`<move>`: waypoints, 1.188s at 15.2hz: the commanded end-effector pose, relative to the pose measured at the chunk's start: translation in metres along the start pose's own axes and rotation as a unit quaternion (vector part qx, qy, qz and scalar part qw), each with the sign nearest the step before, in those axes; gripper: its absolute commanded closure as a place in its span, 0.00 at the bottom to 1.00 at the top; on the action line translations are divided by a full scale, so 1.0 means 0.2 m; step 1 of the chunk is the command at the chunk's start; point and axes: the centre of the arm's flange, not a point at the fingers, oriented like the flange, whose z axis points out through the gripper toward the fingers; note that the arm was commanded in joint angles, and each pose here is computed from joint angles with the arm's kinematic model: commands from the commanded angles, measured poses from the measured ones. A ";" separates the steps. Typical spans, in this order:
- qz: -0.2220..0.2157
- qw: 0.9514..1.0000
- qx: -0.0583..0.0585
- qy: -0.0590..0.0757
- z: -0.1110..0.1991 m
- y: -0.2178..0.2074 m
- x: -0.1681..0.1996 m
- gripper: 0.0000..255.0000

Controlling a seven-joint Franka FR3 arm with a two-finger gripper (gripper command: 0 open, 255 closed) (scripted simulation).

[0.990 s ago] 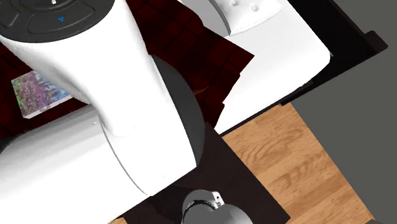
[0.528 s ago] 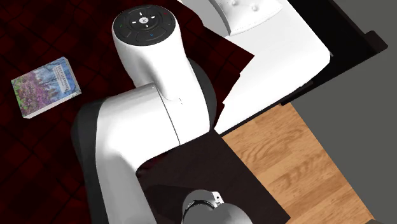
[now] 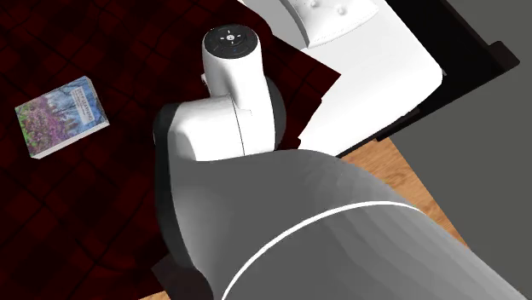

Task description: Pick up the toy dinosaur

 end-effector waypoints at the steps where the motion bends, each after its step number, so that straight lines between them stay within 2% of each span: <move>1: -0.034 0.999 0.001 -0.006 0.10 0.07 -0.02 0.00; 4: -0.079 0.997 0.003 -0.014 0.25 0.20 -0.03 0.00; 8: -0.138 0.990 0.007 -0.025 0.45 0.37 -0.02 0.00; 16: -0.140 0.990 0.007 -0.025 0.66 0.39 -0.04 0.00; 18: -0.140 0.990 0.007 -0.025 0.66 0.39 -0.04 0.00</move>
